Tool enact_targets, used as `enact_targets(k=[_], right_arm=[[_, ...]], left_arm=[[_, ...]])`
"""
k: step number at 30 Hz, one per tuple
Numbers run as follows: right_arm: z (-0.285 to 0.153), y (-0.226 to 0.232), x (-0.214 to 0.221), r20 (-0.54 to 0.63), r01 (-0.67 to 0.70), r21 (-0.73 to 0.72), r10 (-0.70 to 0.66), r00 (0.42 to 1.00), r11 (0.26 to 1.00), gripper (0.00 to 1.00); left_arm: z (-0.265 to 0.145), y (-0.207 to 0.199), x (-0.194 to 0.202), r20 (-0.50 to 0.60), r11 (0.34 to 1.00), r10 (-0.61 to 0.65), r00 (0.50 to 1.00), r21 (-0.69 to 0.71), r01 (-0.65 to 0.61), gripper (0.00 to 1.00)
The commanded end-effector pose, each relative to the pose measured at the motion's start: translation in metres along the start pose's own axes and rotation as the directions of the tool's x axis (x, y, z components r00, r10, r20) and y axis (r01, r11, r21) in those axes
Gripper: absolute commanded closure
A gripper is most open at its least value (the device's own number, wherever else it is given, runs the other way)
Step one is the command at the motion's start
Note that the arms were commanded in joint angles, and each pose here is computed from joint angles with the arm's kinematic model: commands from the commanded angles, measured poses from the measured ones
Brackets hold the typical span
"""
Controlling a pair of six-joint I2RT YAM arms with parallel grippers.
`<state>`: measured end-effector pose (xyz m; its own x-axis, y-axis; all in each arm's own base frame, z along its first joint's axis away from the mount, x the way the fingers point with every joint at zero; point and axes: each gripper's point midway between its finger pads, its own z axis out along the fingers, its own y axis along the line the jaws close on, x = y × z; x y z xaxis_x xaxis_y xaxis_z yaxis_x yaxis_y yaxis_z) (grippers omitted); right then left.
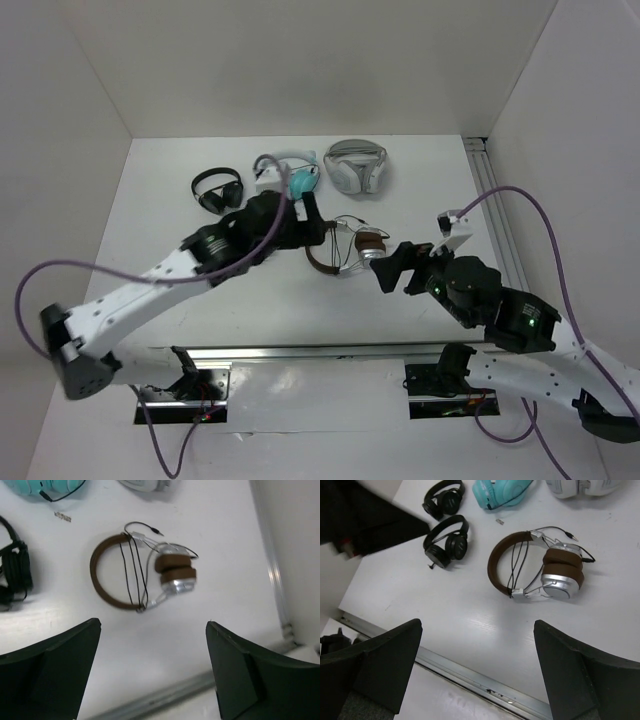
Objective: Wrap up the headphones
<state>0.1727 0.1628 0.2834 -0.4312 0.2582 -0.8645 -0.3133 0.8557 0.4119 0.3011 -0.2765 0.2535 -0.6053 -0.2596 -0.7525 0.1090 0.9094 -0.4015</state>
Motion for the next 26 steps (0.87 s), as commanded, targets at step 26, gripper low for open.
enact_targets(k=[26], right_arm=[[-0.12, -0.058, -0.067, 0.077, -0.03, 0.064, 0.025, 0.997, 0.998, 0.0]], left_arm=[[-0.265, 0.198, 0.044, 0.148, 0.982, -0.16, 0.976, 0.124, 0.142, 0.0]])
